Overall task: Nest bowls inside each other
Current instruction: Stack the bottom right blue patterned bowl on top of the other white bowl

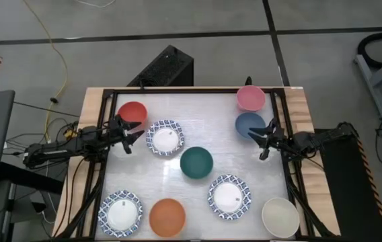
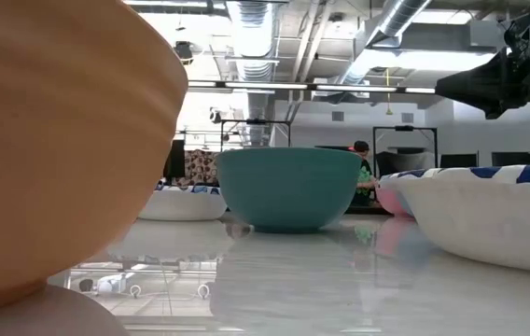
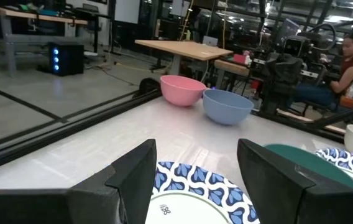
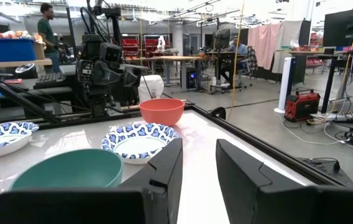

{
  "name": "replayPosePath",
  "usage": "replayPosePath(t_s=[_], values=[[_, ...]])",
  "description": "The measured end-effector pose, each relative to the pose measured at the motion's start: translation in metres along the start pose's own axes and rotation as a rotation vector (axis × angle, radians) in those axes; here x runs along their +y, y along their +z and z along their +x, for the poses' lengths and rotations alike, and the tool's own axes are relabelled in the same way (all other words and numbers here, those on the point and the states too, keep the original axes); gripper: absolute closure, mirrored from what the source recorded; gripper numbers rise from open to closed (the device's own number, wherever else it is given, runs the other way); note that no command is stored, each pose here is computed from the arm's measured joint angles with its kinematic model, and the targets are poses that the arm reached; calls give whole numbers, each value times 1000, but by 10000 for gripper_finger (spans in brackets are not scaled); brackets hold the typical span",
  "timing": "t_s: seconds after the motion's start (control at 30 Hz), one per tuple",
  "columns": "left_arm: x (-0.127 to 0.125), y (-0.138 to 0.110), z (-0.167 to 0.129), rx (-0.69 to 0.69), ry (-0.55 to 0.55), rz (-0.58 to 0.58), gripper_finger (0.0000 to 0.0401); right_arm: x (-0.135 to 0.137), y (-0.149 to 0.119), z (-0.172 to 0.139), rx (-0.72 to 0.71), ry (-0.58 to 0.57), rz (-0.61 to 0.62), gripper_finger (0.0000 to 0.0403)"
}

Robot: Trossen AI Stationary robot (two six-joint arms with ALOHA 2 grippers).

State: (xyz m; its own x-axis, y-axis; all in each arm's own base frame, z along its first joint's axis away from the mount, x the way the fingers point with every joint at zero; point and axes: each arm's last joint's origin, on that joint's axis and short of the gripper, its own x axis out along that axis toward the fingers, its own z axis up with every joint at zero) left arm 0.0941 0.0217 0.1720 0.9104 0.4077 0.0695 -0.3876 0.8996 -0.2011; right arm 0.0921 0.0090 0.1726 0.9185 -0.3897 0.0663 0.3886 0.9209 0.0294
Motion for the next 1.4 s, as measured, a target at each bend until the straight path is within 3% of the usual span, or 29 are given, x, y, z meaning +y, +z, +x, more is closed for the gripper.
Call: replayPosePath(t_s=[0.43, 0.7, 0.97, 1.23, 1.4], values=[[1, 1, 0, -13, 22, -4, 187, 0, 0, 0, -1, -1, -4, 285], [2, 1, 0, -25, 72, -96, 187, 0, 0, 0, -1, -2, 1, 285], [0, 0, 0, -3, -8, -142, 187, 0, 0, 0, -1, -3, 1, 285], [1, 1, 0, -11, 19, -145, 187, -1, 4, 0, -23, -19, -21, 285], [-2, 1, 0, 15, -55, -151, 187, -3, 16, -1, -58, -21, 63, 285]])
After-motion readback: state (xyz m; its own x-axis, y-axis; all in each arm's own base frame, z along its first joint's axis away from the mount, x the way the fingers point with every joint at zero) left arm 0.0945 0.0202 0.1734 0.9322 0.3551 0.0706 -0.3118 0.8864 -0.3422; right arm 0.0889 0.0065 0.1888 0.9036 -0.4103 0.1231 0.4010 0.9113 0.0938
